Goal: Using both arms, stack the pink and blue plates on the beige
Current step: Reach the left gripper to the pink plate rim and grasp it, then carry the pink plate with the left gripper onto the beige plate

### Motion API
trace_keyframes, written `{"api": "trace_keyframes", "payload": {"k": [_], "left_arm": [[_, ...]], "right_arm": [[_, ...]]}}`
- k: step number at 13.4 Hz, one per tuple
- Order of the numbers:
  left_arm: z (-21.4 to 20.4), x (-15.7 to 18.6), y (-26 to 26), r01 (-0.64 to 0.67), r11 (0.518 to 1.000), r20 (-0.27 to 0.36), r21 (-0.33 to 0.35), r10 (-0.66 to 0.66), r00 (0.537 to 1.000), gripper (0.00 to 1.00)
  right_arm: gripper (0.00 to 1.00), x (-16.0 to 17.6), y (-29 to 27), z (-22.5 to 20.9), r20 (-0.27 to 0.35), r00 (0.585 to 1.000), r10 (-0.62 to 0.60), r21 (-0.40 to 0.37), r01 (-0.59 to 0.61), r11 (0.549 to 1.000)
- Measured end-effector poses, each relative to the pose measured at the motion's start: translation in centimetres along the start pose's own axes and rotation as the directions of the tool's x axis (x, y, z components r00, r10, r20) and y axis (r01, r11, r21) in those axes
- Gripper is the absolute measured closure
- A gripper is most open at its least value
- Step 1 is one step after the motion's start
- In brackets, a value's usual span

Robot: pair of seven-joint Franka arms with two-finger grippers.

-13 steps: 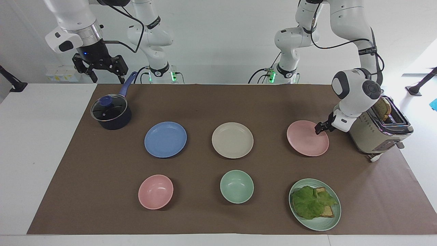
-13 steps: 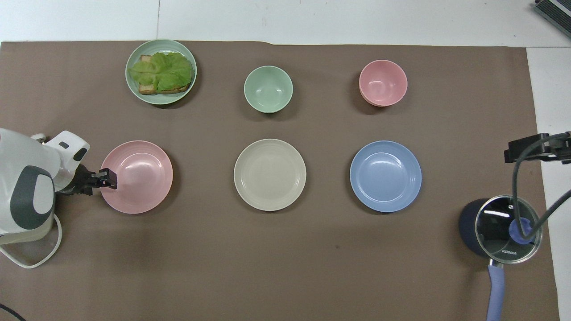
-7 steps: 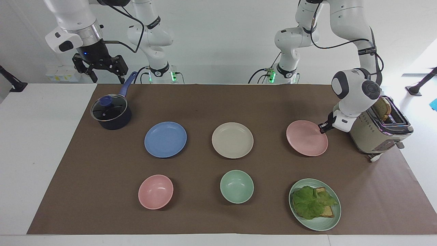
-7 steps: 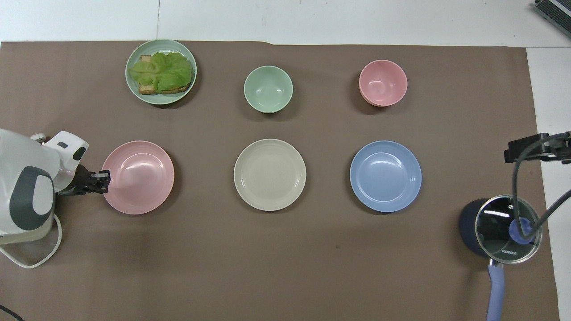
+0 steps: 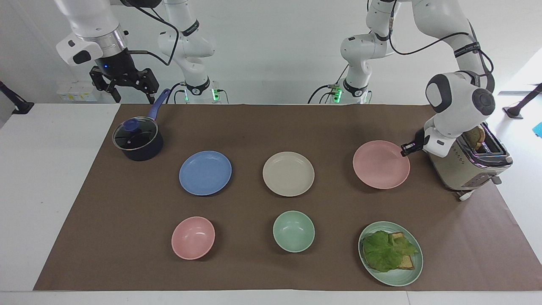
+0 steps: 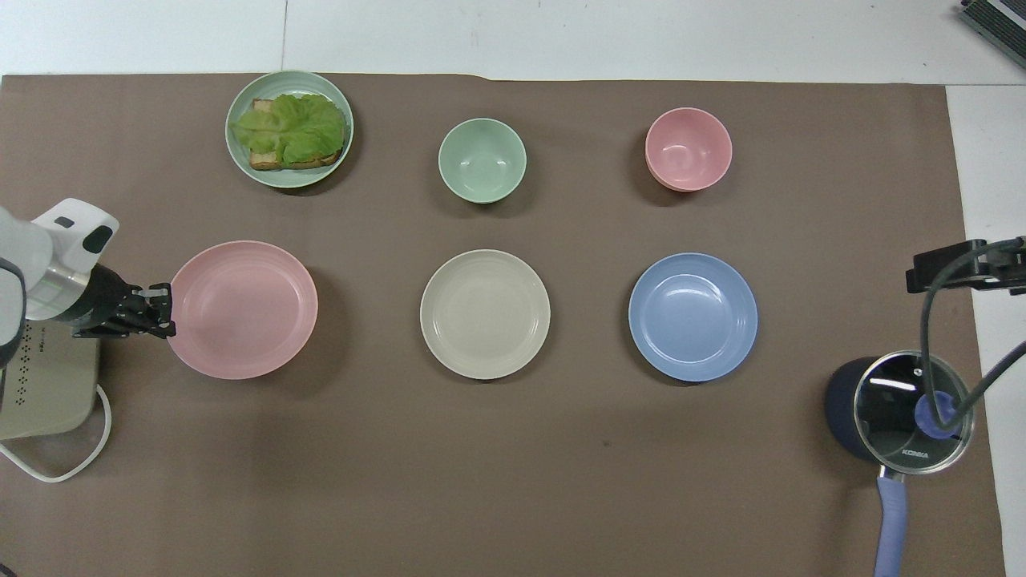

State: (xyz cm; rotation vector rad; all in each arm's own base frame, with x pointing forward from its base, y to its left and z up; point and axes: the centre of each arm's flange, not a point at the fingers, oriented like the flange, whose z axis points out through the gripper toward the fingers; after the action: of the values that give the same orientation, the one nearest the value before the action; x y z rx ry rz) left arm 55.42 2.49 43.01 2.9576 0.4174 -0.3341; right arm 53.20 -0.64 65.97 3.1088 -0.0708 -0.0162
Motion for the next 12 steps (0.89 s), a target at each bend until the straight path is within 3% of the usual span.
{"api": "trace_keyframes", "payload": {"k": [3,7,12], "left_arm": [[-3.4,-1.2,4.1,0.049,0.997,0.004,-0.066,-0.049,0.999,0.96],[-1.7,-4.8,14.0,0.051,0.997,0.025,-0.051,-0.050,0.998,0.96],[1.3,-9.7,23.5,0.040,0.996,-0.013,-0.074,-0.041,0.999,0.96]], "right_arm": [[0.00,0.0,0.0,0.0,0.000,1.000,0.000,0.000,0.000,1.000],[0.00,0.0,0.0,0.0,0.000,1.000,0.000,0.000,0.000,1.000],[0.00,0.0,0.0,0.0,0.000,1.000,0.000,0.000,0.000,1.000]]}}
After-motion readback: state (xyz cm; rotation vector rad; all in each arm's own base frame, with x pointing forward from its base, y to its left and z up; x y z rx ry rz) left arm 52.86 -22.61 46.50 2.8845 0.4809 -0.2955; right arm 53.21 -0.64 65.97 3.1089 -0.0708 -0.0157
